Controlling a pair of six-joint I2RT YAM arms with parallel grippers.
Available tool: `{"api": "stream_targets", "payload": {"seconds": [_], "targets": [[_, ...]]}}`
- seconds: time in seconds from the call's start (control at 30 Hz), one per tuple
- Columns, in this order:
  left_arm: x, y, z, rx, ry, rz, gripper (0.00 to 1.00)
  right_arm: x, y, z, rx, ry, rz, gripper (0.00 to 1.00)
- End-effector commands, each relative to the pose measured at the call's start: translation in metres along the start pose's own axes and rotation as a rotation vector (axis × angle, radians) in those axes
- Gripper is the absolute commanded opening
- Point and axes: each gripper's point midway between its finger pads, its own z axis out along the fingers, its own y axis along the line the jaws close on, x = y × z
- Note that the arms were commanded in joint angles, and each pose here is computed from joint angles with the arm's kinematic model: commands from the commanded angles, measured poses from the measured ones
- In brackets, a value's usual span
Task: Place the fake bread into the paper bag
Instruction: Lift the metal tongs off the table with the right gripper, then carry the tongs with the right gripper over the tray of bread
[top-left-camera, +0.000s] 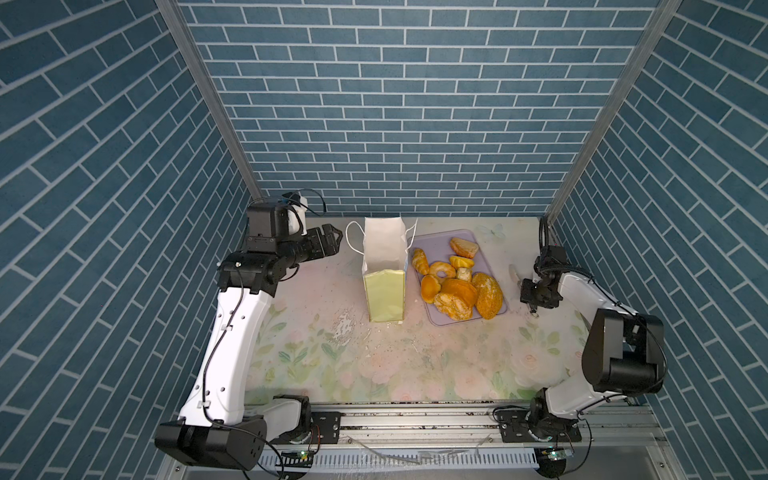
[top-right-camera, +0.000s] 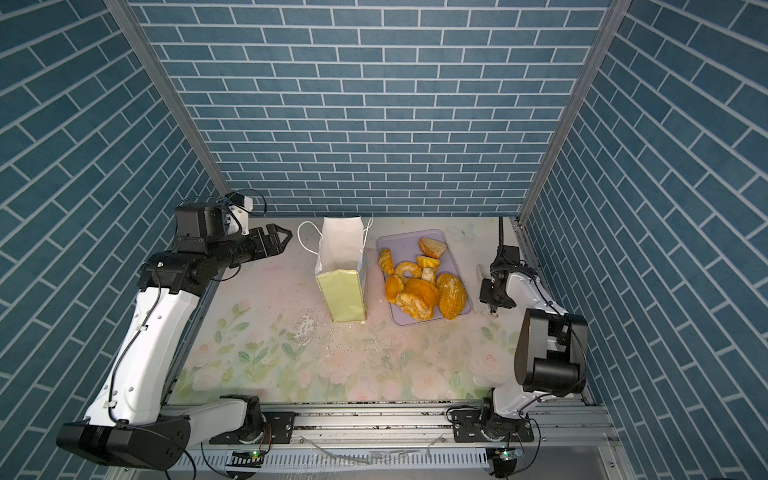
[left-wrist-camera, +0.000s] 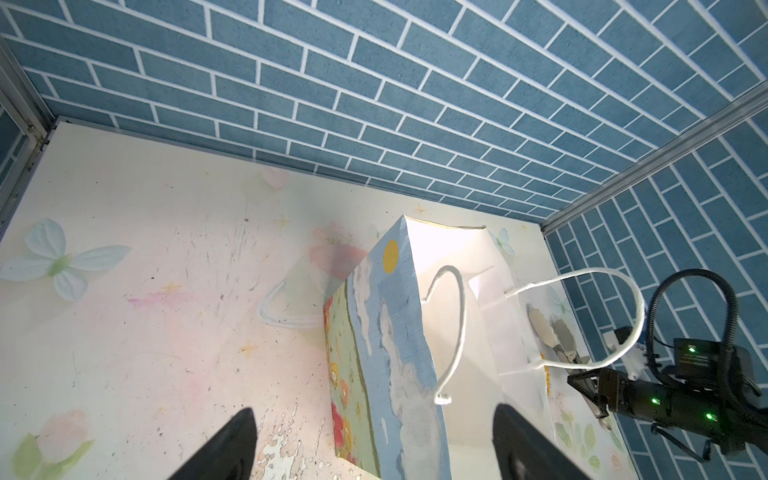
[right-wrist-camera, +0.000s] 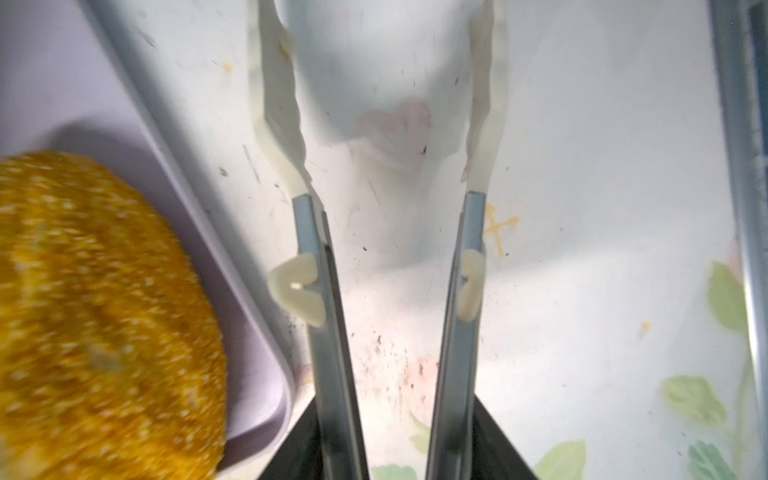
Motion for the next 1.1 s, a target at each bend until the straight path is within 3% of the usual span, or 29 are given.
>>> {"api": "stream_targets", "payload": {"seconds": [0.0, 0.7, 1.07], "targets": [[-0.007, 0.0, -0.001, 0.002, -0.03, -0.004, 0.9, 0.005, 0.003, -0.019, -0.004, 0.018, -0.02, 0.5], [-0.006, -0.002, -0.002, 0.012, -0.029, -0.001, 0.9, -0.013, 0.016, -0.1, -0.014, -0.094, -0.055, 0.53], [-0.001, 0.0, -0.003, 0.006, -0.01, 0.002, 0.9, -0.024, 0.056, -0.17, -0.11, -0.164, -0.206, 0.51]]}}
